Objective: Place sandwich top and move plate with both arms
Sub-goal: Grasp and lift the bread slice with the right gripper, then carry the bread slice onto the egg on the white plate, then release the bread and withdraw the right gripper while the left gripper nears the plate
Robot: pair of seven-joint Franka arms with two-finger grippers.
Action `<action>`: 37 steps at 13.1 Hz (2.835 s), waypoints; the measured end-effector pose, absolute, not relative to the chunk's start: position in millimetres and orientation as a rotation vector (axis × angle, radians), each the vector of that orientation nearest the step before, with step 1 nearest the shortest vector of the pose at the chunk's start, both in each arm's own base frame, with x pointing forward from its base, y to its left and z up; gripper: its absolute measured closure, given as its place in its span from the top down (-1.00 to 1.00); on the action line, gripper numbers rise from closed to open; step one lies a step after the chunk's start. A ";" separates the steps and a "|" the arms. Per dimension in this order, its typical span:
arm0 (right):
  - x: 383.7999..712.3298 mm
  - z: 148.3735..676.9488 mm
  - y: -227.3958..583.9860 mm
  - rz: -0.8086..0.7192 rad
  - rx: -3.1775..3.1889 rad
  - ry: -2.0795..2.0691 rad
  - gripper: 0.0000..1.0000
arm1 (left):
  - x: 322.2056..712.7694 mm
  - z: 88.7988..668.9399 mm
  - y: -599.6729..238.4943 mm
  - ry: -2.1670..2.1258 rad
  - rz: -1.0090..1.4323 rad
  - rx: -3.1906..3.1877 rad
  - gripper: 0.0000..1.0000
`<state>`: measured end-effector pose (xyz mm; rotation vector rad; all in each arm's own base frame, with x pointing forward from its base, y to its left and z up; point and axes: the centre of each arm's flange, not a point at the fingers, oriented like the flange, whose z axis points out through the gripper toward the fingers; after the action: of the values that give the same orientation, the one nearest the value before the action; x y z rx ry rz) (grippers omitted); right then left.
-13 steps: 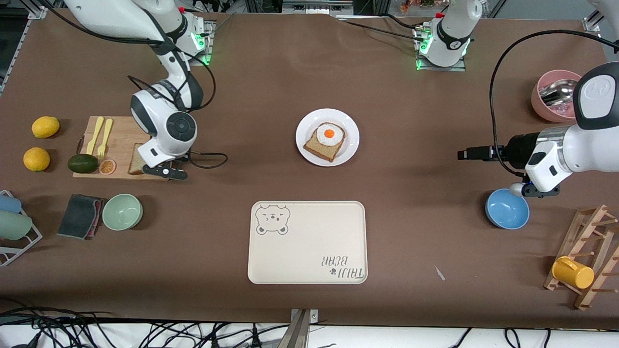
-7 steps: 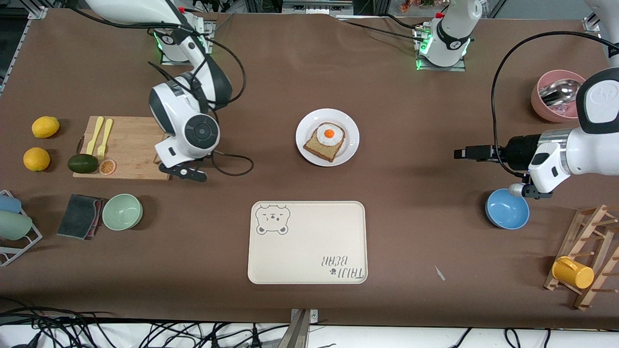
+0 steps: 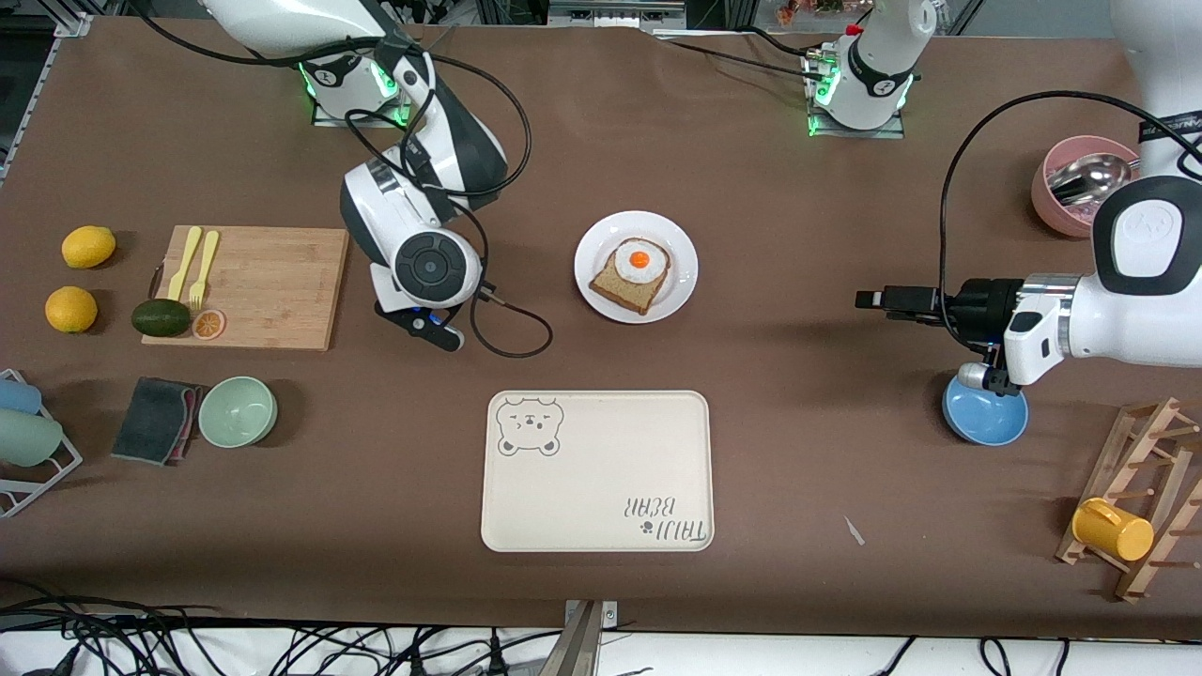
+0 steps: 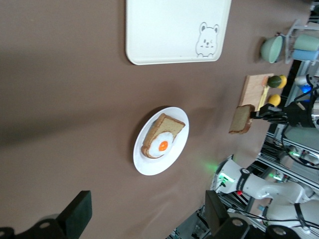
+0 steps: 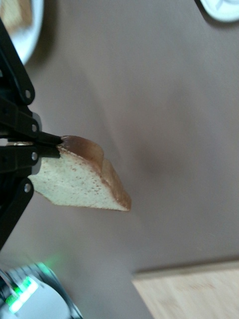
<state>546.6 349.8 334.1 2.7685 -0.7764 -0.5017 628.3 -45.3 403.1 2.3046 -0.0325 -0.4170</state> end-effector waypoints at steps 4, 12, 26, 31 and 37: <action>542.8 355.4 392.5 -0.696 2.720 -1.151 -0.93 | 634.8 369.9 -52.2 -0.011 -0.430 2.199 1.00; 560.2 273.6 465.7 -1.060 2.332 -1.768 -0.93 | 630.7 295.6 -75.0 -0.012 -0.356 2.175 0.94; 567.7 227.3 469.8 -0.958 2.290 -1.839 0.66 | 619.6 222.7 -115.8 0.007 -0.263 2.133 0.99; 582.6 272.4 449.8 -0.652 2.611 -1.507 1.00 | 601.8 203.5 -125.9 -0.030 -0.252 2.070 0.98; 631.6 307.6 362.0 -0.459 2.903 -0.918 1.00 | 564.6 179.5 -157.3 -0.105 -0.318 2.022 0.94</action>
<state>631.6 362.0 307.6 2.9027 -0.9182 -0.4593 564.6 -157.3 179.5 2.0221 -0.1053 -0.3180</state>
